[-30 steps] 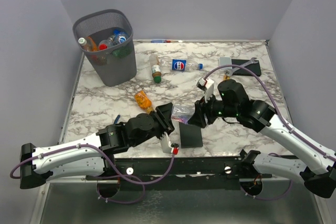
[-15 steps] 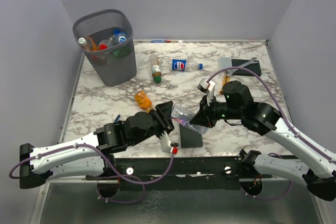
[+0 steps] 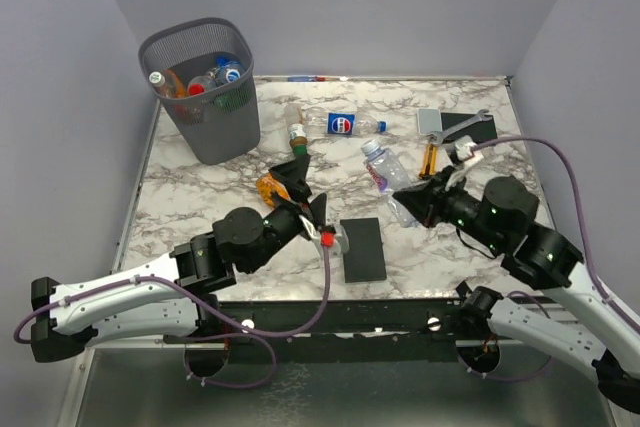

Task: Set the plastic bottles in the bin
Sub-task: Pick up the plastic bottle at the center of the board, then place the plastic bottle in the trash bin.

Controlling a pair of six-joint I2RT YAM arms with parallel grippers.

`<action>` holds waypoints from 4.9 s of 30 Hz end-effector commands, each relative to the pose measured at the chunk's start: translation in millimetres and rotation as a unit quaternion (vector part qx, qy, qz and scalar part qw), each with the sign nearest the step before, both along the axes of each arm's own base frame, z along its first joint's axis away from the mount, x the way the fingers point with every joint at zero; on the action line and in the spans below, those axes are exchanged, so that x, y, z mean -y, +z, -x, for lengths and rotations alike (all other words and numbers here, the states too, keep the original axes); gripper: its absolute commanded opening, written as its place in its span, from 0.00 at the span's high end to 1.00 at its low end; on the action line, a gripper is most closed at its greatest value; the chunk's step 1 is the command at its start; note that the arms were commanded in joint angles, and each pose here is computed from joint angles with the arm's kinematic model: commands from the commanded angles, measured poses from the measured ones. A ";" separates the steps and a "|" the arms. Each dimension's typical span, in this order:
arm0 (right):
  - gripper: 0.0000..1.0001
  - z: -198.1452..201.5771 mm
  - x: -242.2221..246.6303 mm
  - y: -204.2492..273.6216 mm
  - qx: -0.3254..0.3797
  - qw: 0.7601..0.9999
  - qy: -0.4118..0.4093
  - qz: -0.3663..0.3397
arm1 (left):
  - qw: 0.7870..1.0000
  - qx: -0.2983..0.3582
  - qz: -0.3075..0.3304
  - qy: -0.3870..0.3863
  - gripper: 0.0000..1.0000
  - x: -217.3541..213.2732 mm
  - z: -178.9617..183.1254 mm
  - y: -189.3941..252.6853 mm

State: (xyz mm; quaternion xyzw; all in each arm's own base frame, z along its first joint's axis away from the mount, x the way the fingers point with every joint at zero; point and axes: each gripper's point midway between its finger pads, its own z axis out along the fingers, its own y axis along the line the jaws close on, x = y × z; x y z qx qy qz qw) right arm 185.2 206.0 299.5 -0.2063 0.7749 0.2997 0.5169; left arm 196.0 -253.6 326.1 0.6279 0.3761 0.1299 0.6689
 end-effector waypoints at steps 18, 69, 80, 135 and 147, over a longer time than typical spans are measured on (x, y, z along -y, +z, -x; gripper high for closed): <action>1.00 11.1 -20.2 40.8 0.110 0.968 0.044 -0.222 | 0.519 -0.570 0.598 -0.223 0.34 69.9 -3.5 139.6; 0.00 12.6 -8.2 69.8 0.054 0.986 0.019 -0.155 | 0.703 -0.414 0.576 -0.057 1.00 29.4 -59.1 170.3; 0.00 22.1 37.0 76.9 0.100 0.979 -0.042 -0.175 | 0.768 0.025 0.580 0.270 1.00 -141.8 -120.8 276.8; 0.00 23.0 32.0 -27.9 -0.029 0.984 -0.072 -0.158 | 0.605 0.059 0.721 0.333 0.24 -266.9 -346.5 169.8; 0.00 10.4 54.8 -5.2 0.019 0.984 -0.122 -0.130 | 0.684 -0.018 0.688 0.240 0.22 -128.2 -213.4 236.8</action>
